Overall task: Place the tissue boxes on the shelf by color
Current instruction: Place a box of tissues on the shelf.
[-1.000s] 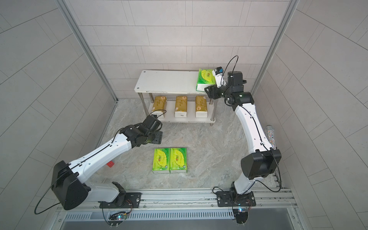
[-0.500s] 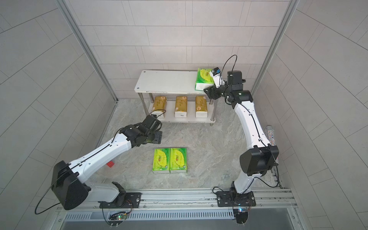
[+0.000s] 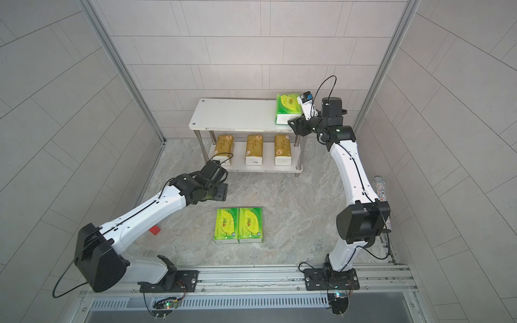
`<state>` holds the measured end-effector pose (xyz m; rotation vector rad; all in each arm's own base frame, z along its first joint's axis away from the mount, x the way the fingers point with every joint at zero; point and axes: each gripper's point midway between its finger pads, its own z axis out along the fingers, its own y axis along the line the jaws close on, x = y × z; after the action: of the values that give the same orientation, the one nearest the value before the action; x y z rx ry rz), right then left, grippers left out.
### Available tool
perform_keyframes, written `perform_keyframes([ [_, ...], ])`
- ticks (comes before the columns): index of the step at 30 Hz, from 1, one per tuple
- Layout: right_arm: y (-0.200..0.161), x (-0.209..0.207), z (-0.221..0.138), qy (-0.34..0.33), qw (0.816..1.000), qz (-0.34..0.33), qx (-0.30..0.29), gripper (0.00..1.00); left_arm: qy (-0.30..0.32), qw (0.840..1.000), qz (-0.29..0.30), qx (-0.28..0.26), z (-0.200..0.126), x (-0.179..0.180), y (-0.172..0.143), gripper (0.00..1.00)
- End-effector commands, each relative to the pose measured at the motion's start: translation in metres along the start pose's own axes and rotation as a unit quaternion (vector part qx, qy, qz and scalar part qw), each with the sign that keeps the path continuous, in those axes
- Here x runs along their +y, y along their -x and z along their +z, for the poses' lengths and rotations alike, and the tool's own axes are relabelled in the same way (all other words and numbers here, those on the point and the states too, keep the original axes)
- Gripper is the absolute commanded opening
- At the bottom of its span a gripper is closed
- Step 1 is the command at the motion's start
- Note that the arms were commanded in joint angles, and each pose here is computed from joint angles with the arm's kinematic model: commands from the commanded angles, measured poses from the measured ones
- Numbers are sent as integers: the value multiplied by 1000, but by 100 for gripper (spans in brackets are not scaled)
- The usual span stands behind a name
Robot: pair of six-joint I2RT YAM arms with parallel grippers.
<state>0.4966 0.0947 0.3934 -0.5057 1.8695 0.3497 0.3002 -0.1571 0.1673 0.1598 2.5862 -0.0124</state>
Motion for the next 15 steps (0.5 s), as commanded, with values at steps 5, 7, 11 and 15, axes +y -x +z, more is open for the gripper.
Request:
perform_keyframes([
  [5,13,-6,6,-1,1000,10,-22,73,10,1000,-4,0,-1,7,6,71],
  [7,12,-8,8,-5,1000,10,-20,73,10,1000,-4,2,0,7,6,71],
  [11,12,-10,7,-10,1000,9,-20,73,10,1000,-4,4,2,9,6,71],
  [15,13,-13,3,-16,1000,10,-22,73,6,1000,-4,6,3,8,8,71],
])
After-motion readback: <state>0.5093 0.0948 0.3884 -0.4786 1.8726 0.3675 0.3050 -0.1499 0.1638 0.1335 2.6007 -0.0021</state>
